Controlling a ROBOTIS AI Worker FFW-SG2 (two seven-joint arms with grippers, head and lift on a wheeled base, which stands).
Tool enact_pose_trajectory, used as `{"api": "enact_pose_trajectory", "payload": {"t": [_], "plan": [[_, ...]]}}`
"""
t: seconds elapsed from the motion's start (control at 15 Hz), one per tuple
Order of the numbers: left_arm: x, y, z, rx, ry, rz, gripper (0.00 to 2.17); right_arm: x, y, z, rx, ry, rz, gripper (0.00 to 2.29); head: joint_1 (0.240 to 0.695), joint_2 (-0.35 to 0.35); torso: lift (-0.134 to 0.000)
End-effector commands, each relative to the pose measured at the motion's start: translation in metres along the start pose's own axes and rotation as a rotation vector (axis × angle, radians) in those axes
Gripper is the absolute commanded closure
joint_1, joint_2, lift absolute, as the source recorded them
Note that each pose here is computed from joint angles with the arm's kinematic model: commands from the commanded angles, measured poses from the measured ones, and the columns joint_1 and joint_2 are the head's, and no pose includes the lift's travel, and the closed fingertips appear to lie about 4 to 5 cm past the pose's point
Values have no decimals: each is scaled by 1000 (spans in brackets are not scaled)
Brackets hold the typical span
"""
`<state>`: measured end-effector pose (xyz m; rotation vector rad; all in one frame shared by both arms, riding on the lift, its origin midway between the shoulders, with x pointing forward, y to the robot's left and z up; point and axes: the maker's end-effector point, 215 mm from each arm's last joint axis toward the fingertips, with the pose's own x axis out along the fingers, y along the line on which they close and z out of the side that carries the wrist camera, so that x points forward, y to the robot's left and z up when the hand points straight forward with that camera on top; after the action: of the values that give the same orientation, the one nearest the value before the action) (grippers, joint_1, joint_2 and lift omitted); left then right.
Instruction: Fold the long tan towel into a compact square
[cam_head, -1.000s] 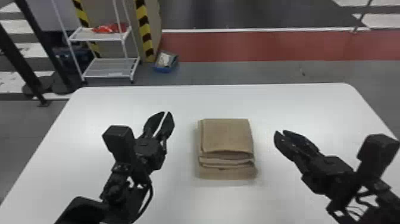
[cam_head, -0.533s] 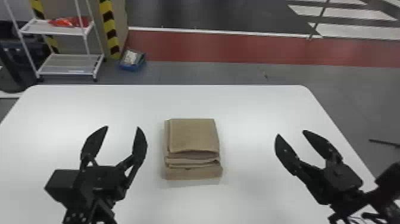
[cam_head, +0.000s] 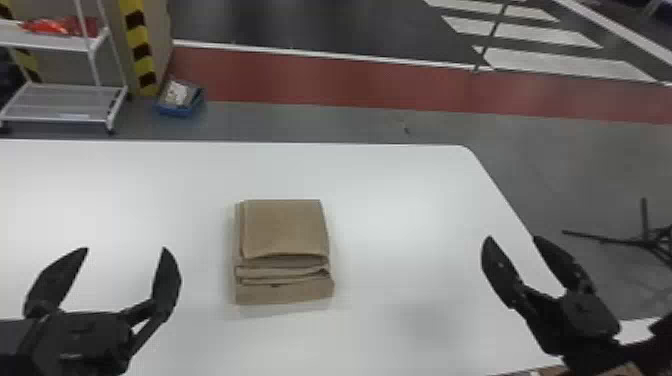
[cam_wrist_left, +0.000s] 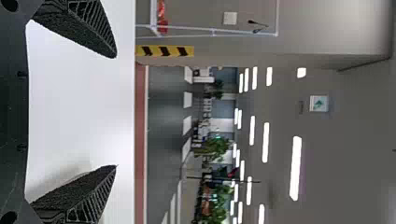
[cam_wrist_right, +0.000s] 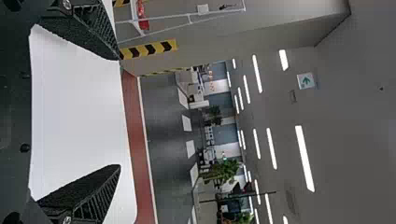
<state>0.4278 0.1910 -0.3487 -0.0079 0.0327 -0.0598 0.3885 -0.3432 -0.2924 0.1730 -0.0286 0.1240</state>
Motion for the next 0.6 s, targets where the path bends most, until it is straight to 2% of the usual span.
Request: {"api": "enact_pose_trajectory", "payload": {"t": [0.0,0.2,0.47,0.53], "plan": [[2,8,-10,-1,79,-4,26,8,23,-8,28,5,5,46,695,-211,-123],[-2,15,4,6,47,18,26,17,54,-13,37,20,13,46,695,-179,-123],[-5,25,29,0,-39,53,26,25,89,-15,-11,53,60,49,695,-90,-123],[-6,26,43,-6,-88,58,26,25,93,-16,-20,56,73,49,695,-73,-123]]}}
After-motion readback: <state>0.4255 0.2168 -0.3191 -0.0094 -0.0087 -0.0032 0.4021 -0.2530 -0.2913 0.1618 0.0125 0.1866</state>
